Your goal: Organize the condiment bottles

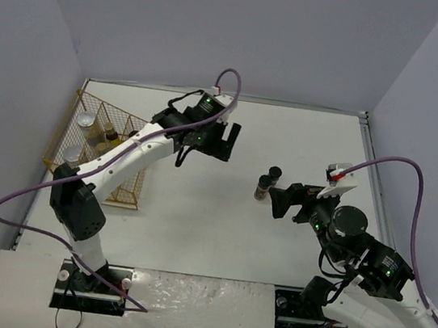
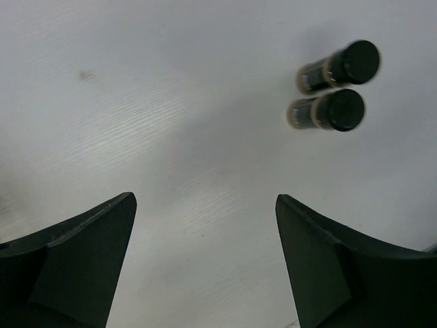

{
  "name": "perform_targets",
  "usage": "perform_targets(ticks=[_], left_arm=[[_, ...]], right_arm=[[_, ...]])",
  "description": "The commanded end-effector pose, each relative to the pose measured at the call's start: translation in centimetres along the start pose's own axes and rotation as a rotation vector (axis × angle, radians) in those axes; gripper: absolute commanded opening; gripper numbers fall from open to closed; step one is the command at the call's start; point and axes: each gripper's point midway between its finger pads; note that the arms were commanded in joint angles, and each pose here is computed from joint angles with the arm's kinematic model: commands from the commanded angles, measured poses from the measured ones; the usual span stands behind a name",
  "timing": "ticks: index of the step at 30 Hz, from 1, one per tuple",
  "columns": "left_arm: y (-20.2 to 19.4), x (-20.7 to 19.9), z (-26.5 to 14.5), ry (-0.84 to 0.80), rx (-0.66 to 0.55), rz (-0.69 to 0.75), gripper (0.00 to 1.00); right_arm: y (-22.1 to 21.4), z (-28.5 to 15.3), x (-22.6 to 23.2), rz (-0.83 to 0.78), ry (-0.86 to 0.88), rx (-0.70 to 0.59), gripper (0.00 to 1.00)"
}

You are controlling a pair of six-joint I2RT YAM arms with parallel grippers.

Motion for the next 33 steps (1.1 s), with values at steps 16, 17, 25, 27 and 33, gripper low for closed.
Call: perform_targets(ticks=[16, 17, 25, 27, 33], left_arm=[[-0.8, -15.3, 8.9, -0.259, -0.039, 0.263, 0.78], [-0.8, -15.3, 9.2, -0.253, -0.036, 0.264, 0.77], [-1.3, -15.8, 11.0, -0.225, -0.04, 0.281, 0.67], [-1.4, -15.7, 11.6, -0.217, -0.037, 0.279, 0.65], [-1.9, -15.3, 12.4, -0.188, -0.028, 0.275, 0.53]], right_arm=[[5.2, -2.7, 0.1, 0.088, 0.049, -0.164, 1.0], [5.2, -2.8, 0.0, 0.09, 0.048, -0.168, 1.0], [5.0, -3.1, -0.1, 0.112, 0.052, -0.172, 1.0], [4.9, -3.1, -0.1, 0.112, 0.057, -0.169, 1.0], [5.0, -3.2, -0.2, 0.108, 0.056, -0.173, 1.0]])
Point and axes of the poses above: each gripper's point midway between its finger pads, its own z axis out along the fingers, its own x axis along the line the jaws close on, y = z × x, and after that the axes turned 4 degrees about -z, right-handed
